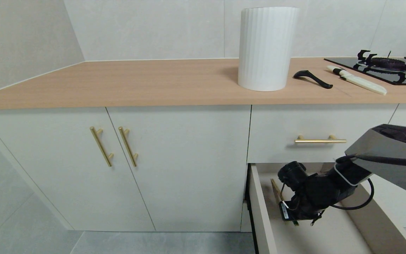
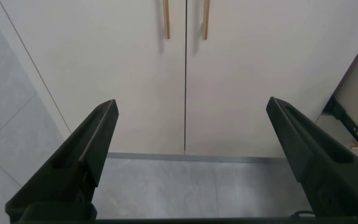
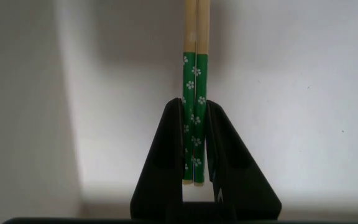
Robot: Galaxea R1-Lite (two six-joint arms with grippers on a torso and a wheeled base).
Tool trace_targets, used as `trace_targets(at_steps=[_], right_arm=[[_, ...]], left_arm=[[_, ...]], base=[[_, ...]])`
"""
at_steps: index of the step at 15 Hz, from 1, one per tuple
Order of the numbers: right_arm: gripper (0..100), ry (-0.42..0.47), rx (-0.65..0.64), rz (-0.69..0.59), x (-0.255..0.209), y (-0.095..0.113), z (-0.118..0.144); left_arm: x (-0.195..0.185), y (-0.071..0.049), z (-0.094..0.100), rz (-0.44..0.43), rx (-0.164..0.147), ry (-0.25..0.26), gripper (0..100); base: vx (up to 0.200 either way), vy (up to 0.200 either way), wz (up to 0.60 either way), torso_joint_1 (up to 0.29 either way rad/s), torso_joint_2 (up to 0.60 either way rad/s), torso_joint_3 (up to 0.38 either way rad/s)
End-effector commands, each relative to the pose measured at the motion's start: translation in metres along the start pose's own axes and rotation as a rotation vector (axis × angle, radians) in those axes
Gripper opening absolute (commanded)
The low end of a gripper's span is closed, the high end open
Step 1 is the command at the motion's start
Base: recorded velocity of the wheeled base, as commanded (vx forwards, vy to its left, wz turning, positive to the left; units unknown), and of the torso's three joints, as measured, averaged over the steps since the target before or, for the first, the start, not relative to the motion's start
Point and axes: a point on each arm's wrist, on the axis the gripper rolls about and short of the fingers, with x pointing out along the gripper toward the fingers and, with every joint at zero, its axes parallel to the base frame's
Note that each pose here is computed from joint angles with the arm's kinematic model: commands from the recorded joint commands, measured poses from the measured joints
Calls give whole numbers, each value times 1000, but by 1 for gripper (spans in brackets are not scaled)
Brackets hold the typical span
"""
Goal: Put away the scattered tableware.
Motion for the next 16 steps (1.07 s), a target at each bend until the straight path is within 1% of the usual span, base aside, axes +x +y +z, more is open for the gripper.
trace_targets(at_steps=[1, 8, 9, 14, 16], right_arm=[[0, 28, -7, -11, 10, 1, -5], [0, 1, 0, -25, 13, 1, -4], [100, 1, -2, -25, 13, 1, -4], [100, 2, -2, -25, 10, 1, -5], [100, -5, -21, -7, -10, 3, -13]], left_arm=[[0, 0, 0, 1, -1, 0, 100], [0, 0, 0, 1, -1, 0, 100], [0, 0, 0, 1, -1, 0, 100], [0, 0, 0, 1, -1, 0, 100], [0, 0, 0, 1, -1, 0, 100]], base=[[0, 0, 0, 0, 0, 0], [0, 0, 0, 0, 0, 0], [0, 0, 0, 0, 0, 0], [0, 0, 0, 0, 0, 0], [0, 0, 0, 0, 0, 0]])
